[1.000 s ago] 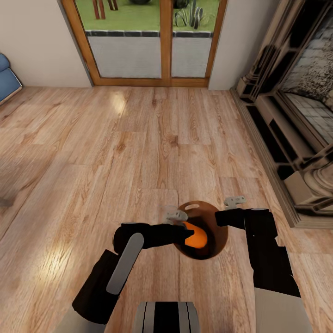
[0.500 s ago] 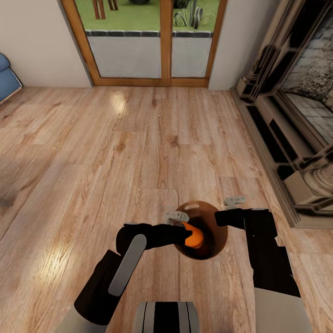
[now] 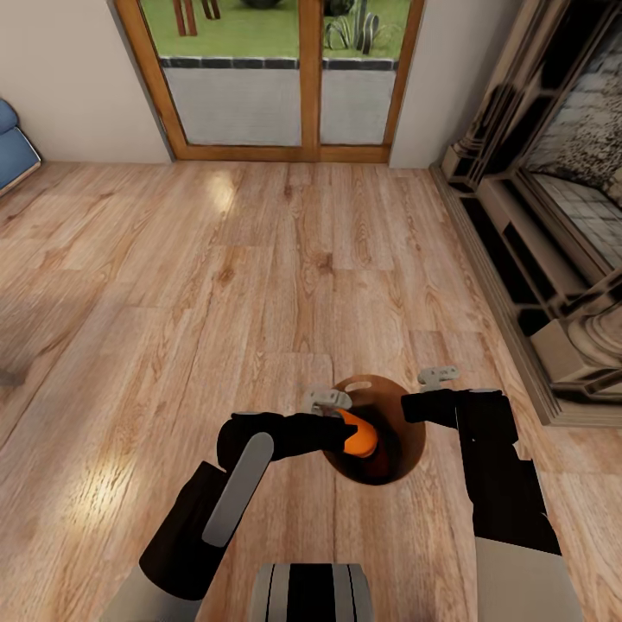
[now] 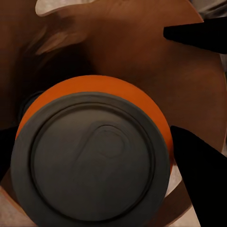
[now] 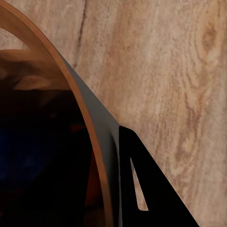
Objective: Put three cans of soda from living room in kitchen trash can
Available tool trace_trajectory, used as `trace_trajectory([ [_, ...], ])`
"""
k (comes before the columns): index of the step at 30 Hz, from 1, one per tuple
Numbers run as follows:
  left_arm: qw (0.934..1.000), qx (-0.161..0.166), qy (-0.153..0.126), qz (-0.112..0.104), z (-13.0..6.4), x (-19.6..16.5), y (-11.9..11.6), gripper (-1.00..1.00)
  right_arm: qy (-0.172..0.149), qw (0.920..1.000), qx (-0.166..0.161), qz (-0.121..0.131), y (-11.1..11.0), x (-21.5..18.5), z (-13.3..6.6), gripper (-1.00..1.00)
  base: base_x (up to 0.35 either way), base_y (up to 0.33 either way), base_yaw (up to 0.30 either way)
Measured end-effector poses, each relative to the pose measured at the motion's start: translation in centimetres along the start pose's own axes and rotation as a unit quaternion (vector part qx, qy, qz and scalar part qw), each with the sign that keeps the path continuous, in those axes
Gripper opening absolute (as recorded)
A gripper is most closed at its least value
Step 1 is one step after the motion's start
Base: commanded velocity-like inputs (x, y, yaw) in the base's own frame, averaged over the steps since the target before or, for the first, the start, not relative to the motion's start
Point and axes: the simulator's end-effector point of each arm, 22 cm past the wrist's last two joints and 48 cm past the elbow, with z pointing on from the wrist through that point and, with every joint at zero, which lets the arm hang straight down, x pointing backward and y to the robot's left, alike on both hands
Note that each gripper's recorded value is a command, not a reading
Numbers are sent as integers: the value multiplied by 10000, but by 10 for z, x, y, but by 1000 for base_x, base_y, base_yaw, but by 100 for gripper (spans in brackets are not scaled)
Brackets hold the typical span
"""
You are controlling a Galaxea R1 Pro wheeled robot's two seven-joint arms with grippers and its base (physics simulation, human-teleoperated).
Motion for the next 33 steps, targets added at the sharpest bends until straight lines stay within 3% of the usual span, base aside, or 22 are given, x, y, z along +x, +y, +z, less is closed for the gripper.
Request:
trace_trajectory([
  [24,10000,-59,16,16,3,-6,4,-100,-1,10000,-17,-8,1,0,0,-100,0,0,0],
  [25,10000,-58,17,16,3,-6,4,100,1,10000,-17,-7,1,0,0,-100,0,0,0],
  [33,10000,-61,22,13,4,-6,5,100,2,10000,-17,-7,1,0,0,-100,0,0,0],
])
